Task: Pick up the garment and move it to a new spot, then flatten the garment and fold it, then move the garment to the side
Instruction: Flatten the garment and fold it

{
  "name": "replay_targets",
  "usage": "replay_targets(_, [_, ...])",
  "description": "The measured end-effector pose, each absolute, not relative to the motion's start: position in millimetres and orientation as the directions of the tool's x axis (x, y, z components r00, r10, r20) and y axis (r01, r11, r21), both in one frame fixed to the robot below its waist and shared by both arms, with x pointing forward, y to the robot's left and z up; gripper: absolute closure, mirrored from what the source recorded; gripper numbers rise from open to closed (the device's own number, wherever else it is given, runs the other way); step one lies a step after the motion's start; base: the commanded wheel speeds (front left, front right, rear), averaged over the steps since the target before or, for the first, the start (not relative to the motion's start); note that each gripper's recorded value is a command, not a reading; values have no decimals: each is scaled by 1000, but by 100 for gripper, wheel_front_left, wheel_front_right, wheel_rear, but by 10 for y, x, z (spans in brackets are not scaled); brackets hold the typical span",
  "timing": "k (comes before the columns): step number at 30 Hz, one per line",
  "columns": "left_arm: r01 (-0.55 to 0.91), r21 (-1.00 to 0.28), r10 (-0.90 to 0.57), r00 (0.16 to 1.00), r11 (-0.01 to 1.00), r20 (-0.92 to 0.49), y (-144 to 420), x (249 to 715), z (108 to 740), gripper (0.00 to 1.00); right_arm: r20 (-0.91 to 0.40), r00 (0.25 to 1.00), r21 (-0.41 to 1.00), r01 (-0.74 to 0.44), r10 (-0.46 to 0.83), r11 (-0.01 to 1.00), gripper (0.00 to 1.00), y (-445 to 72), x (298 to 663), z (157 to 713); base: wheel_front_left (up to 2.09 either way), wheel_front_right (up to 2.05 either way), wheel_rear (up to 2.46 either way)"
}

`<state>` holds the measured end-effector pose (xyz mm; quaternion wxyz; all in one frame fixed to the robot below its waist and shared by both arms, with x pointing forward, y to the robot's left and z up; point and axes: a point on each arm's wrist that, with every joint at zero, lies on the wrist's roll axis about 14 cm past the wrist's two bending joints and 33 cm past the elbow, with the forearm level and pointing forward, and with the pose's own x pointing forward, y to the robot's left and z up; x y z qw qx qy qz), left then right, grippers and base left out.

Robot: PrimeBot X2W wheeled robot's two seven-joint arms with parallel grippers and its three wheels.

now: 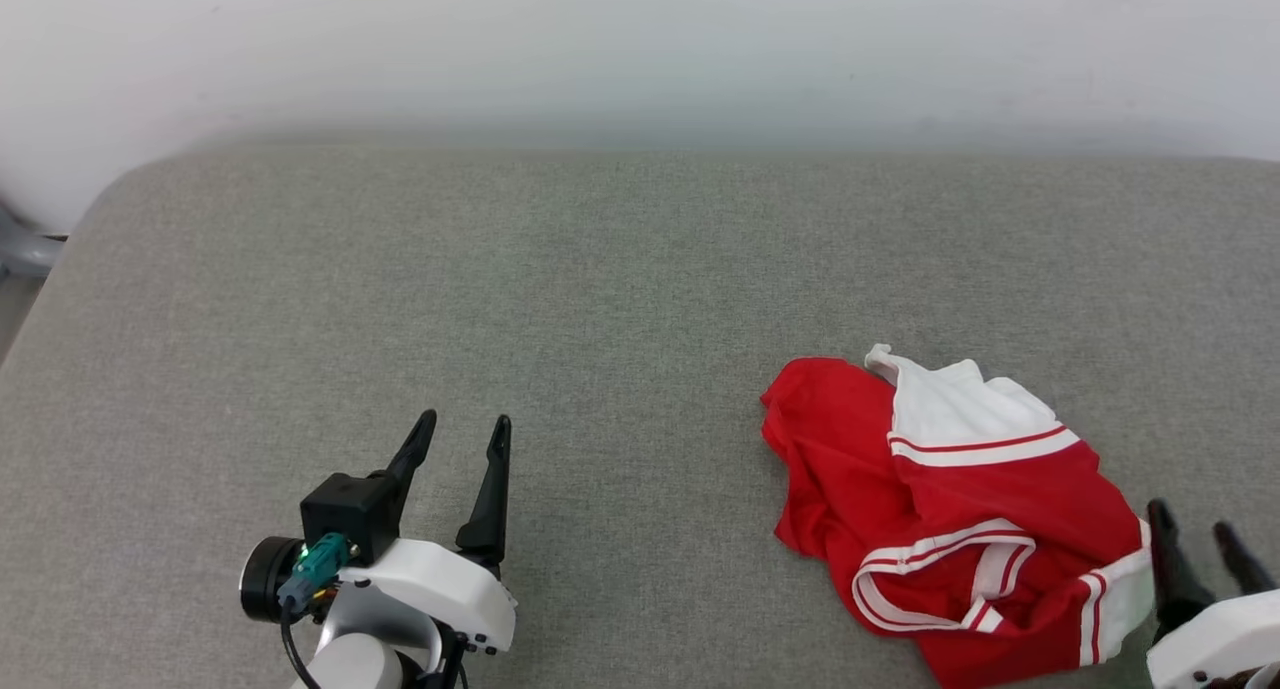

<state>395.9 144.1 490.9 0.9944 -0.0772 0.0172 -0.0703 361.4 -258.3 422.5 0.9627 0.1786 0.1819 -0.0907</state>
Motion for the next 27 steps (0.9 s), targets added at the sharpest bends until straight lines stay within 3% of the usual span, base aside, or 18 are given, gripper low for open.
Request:
replay_targets(5, [142, -144, -146, 989, 979, -13, 1446, 3942, 4972, 0, -122, 979, 235, 189, -163, 954, 0, -2623, 3712, 4765, 0, 0, 0])
replay_targets(9, [151, -141, -154, 988, 978, -10, 1423, 3918, 5012, 0, -14, 990, 162, 138, -137, 977, 0, -2520, 3681, 5021, 0, 0, 0])
replay_targets(17, [229, -104, -229, 973, 968, 16, 1258, 4058, 5209, 0, 54, 997, 87, 58, -63, 995, 0, -2261, 3559, 5272, 0, 0, 0])
replay_targets(27, [529, -78, -533, 845, 845, -39, 265, 4476, 5432, 0, 49, 997, 114, 61, -67, 992, 0, -2235, 3484, 5314, 0, 0, 0])
